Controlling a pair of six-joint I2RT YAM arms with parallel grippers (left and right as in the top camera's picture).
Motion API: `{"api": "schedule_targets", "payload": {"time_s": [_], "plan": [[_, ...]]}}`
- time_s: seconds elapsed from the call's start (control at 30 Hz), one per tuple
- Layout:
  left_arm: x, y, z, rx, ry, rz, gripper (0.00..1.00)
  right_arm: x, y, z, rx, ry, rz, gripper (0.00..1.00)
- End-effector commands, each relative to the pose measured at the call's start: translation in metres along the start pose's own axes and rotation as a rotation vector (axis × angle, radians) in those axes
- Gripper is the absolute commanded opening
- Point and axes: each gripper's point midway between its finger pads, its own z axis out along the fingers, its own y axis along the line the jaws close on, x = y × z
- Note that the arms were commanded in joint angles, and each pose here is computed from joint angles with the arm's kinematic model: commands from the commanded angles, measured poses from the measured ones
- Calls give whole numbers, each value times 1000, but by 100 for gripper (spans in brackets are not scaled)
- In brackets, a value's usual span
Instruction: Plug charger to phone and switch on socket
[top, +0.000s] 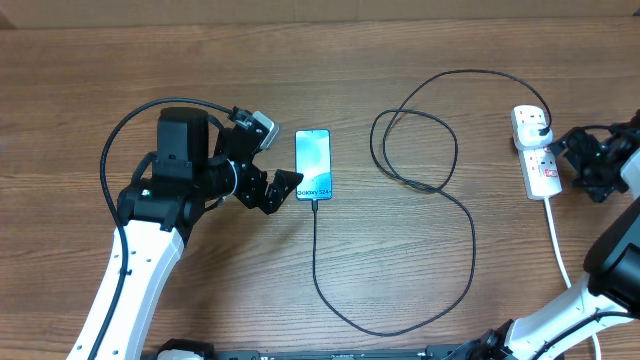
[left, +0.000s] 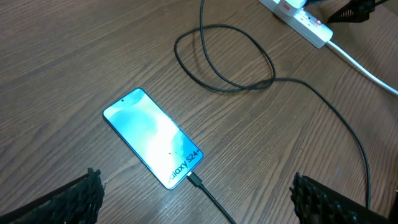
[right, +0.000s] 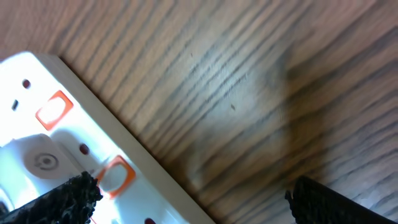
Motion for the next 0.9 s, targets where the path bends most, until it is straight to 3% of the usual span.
{"api": "schedule_targets", "payload": {"time_s": [0.0,0.87], "plan": [[-1,-4,2,21,-3,32,100,-13,3,-2,-15,-26,1,100],[-3,-3,2,19,-13,39,99,9,3,19,-16,50,1,100]]}}
